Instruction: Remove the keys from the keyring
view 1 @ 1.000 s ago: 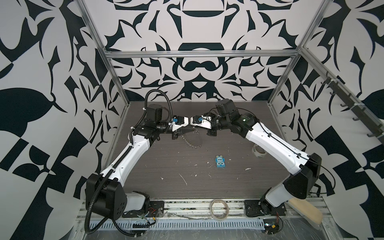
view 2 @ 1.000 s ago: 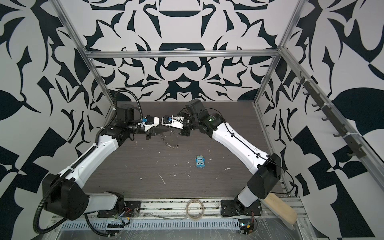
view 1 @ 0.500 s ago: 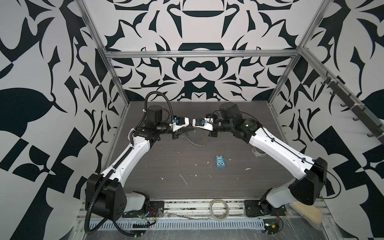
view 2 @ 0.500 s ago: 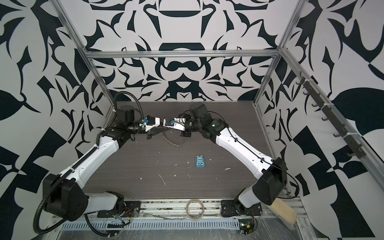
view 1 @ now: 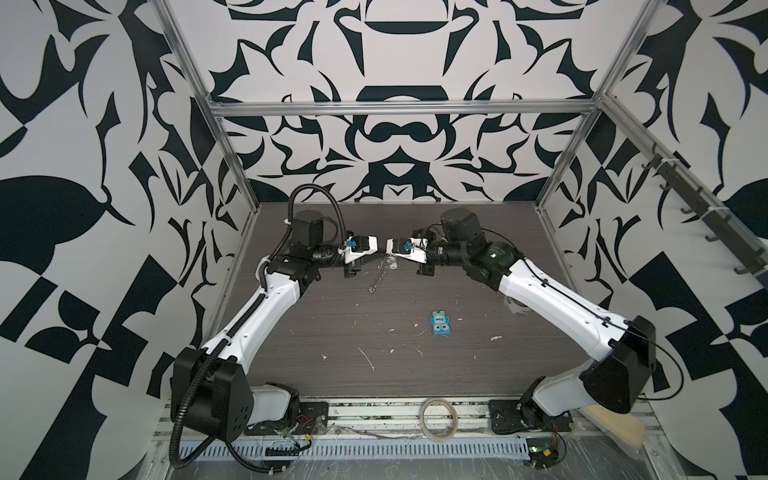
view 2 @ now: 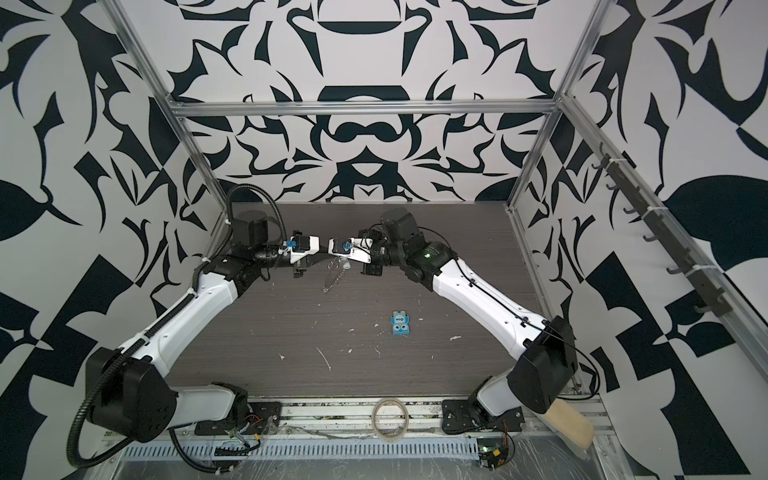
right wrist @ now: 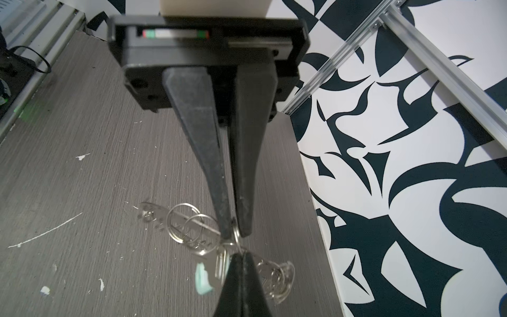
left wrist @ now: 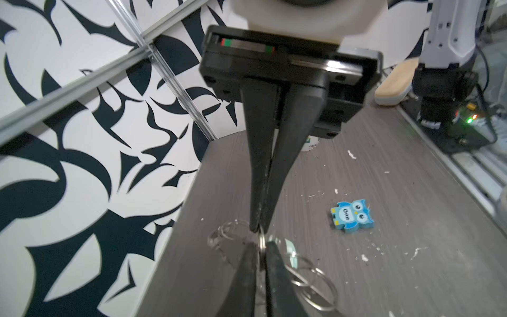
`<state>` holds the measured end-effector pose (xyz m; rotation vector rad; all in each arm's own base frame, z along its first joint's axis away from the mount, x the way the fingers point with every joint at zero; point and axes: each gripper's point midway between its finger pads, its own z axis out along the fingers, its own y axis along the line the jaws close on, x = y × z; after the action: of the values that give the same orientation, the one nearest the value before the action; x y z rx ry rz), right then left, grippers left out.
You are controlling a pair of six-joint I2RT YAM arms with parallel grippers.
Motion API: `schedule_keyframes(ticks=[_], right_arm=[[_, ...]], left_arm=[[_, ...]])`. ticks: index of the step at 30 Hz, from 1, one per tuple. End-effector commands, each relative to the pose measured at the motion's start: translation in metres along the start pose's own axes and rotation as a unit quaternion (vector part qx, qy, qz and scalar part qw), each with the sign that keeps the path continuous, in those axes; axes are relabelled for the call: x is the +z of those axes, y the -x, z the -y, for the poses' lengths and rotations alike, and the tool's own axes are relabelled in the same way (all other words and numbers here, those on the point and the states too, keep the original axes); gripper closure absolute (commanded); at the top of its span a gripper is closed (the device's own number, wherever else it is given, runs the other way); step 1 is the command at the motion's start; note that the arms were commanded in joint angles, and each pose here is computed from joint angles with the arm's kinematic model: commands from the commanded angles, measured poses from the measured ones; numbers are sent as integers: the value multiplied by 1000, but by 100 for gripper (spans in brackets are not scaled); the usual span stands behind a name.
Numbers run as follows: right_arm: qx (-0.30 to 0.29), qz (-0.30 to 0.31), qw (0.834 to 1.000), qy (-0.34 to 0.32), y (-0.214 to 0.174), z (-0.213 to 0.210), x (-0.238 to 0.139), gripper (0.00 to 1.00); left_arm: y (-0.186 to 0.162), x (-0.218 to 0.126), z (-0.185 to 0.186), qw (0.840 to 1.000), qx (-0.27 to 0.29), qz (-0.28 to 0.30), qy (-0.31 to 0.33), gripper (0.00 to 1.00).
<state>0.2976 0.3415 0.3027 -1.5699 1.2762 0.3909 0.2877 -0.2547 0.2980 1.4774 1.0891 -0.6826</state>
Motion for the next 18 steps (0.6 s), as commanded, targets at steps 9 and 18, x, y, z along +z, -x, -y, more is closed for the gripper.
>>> schedule_keyframes(ticks=[9, 18], right_arm=[[-14, 41, 999, -30, 36, 21, -14, 100], [3, 49, 998, -35, 39, 25, -19, 76]], left_arm=[[3, -1, 5, 1000, -5, 3, -10, 89], [11, -2, 2, 1000, 10, 20, 1, 100]])
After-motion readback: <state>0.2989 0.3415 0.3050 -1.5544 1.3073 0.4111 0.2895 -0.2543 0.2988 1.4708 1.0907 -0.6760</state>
